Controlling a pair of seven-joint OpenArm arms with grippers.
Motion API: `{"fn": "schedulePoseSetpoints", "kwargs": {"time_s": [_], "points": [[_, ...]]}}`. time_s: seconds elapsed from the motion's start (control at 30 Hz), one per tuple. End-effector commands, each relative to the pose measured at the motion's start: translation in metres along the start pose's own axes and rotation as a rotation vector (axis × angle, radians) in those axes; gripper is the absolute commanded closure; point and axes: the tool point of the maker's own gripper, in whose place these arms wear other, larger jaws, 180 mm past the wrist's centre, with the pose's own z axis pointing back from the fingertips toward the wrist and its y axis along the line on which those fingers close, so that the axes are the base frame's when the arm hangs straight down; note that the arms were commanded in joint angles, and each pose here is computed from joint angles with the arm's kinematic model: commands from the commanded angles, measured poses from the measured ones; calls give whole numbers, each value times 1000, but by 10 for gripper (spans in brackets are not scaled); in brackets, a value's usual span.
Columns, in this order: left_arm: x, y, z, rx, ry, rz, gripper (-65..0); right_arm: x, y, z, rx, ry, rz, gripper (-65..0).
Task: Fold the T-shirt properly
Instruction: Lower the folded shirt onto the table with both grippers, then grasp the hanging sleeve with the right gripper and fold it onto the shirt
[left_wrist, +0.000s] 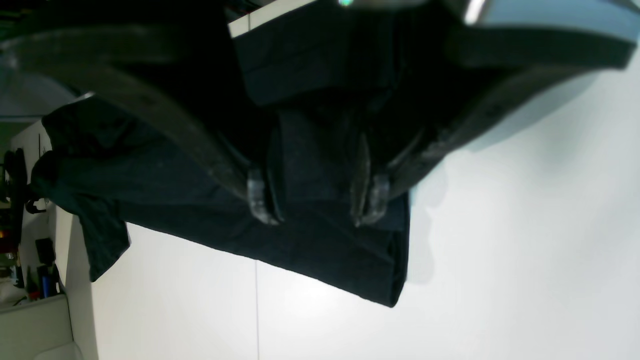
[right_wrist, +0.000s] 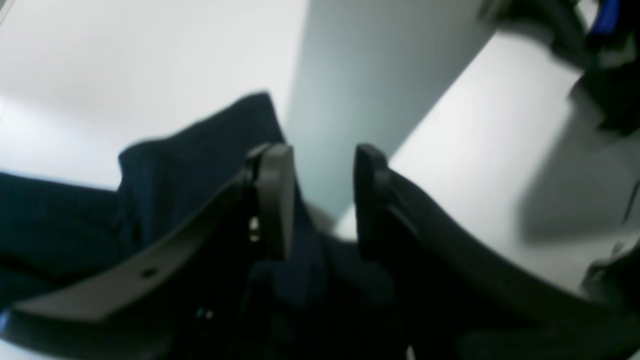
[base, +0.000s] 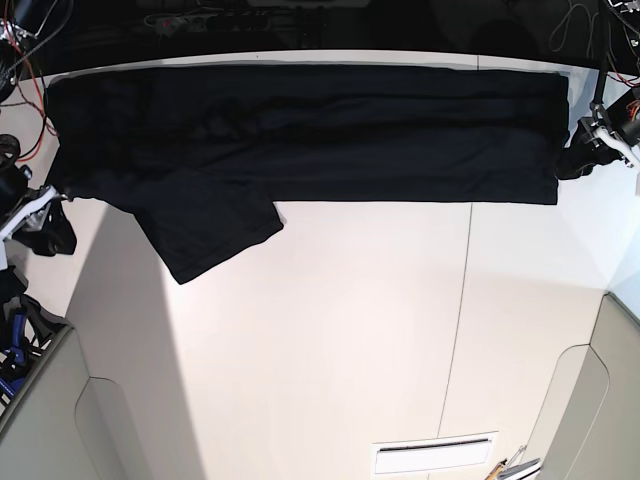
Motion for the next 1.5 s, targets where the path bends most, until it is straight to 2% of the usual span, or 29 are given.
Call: {"fn": "schedulePoseSetpoints", "kwargs": {"time_s": [0.0,0.2,0.53,0.7,0.9,1.03,1.07,1.13,1.17,1.27,1.47], "points": [[19,-4,5,-12,-49,-30,-260,18,-4,2,-9,-50,27,-206],[20,-4,5,-14,-53,-31,-260,13,7,-24,44,-45,10,-206],[25,-7,2,-22,-70,-32,-260,-43,28,-103,103,124,-15,-206],[25,-7,2,-22,-70,-33,-260,-55,50,-135,141,184,-30,-206],[25,-7,2,-22,-69,-33,-260,-50,76,-152,188,195,-13,-206],[25,-7,2,-22,-69,-33,-260,-44,79,-154,193,180,-13,-203],[25,-7,2,-22,-69,-33,-260,-43,79,-154,194,180,-13,-175],[25,-7,2,-22,-69,-33,-260,-43,79,-154,194,178,-13,-40],[25,-7,2,-22,-70,-32,-260,-43,79,-154,194,179,-13,0],[25,-7,2,-22,-70,-32,-260,-43,81,-154,206,184,-24,0],[25,-7,2,-22,-69,-32,-260,-28,108,-140,319,161,-53,0]]}}
